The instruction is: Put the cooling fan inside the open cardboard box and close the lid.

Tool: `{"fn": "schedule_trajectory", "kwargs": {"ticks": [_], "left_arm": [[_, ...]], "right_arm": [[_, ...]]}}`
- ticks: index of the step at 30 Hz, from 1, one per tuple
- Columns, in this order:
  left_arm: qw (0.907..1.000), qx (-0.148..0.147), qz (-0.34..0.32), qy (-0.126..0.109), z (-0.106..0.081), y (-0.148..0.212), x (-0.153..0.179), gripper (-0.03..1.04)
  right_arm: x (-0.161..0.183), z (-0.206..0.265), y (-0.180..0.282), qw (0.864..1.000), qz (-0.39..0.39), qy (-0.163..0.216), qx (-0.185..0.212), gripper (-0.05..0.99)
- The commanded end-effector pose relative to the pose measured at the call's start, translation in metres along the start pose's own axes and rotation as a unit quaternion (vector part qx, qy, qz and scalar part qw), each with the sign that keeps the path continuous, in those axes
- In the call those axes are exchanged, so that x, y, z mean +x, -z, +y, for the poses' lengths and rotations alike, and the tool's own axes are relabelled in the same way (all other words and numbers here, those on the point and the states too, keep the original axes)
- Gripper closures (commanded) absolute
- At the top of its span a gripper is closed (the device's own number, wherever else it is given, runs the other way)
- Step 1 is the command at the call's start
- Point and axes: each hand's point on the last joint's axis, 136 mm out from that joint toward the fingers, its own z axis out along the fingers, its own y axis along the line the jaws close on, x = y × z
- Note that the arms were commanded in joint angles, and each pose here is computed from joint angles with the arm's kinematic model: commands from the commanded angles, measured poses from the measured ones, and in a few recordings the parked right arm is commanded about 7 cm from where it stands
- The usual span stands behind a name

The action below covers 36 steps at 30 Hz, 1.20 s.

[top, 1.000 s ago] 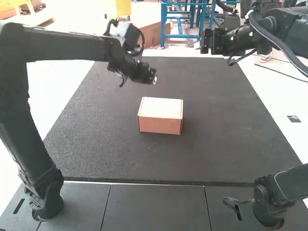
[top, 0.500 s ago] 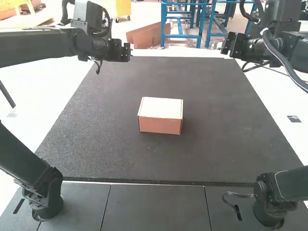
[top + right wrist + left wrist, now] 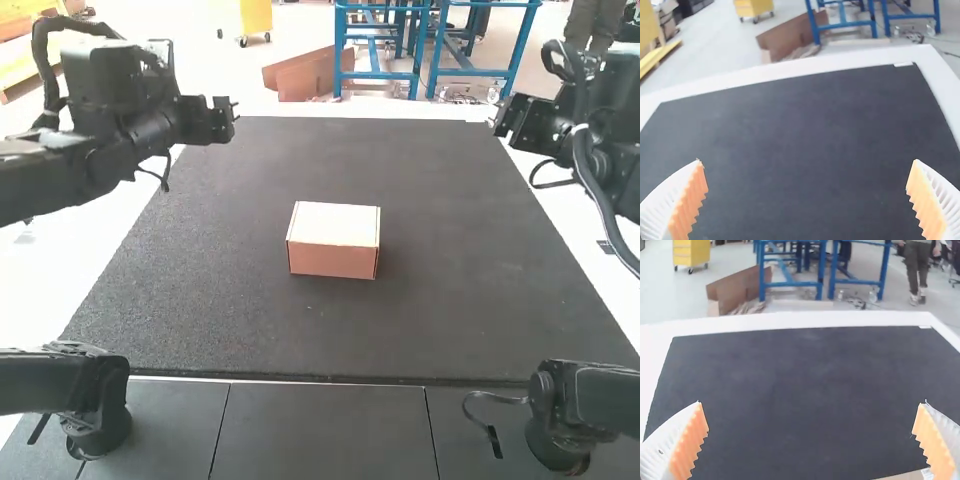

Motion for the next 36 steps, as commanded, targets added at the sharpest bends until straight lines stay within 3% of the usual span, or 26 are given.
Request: {"fn": "schedule_trajectory", "kwargs": {"ticks": [1, 5, 14, 19, 29, 36], "left_arm": [[0.9994, -0.005, -0.035, -0.007, 0.006, 0.02, -0.003, 0.04], [0.9975, -0.008, -0.069, -0.007, 0.009, 0.038, 0.001, 0.04], [0.991, -0.057, -0.118, -0.028, 0.033, 0.068, 0.019, 0.04], [0.9807, -0.078, -0.173, -0.046, 0.041, 0.099, 0.007, 0.04], [0.9594, -0.087, -0.259, -0.071, 0.04, 0.144, -0.005, 0.04], [0.9633, -0.083, -0.245, -0.074, 0.041, 0.136, 0.031, 0.04]], "right_arm": [[-0.005, -0.002, 0.014, 1.0, -0.026, -0.009, -0.001, 0.02], [0.013, -0.004, 0.027, 0.999, -0.035, -0.019, 0.004, 0.02], [0.062, -0.004, 0.06, 0.997, -0.071, 0.001, -0.009, 0.02], [0.062, 0.001, 0.076, 0.995, -0.099, 0.007, -0.021, 0.02], [0.06, 0.005, 0.096, 0.989, -0.146, 0.015, -0.029, 0.02], [0.061, 0.01, 0.102, 0.985, -0.165, 0.019, -0.046, 0.02]]}}
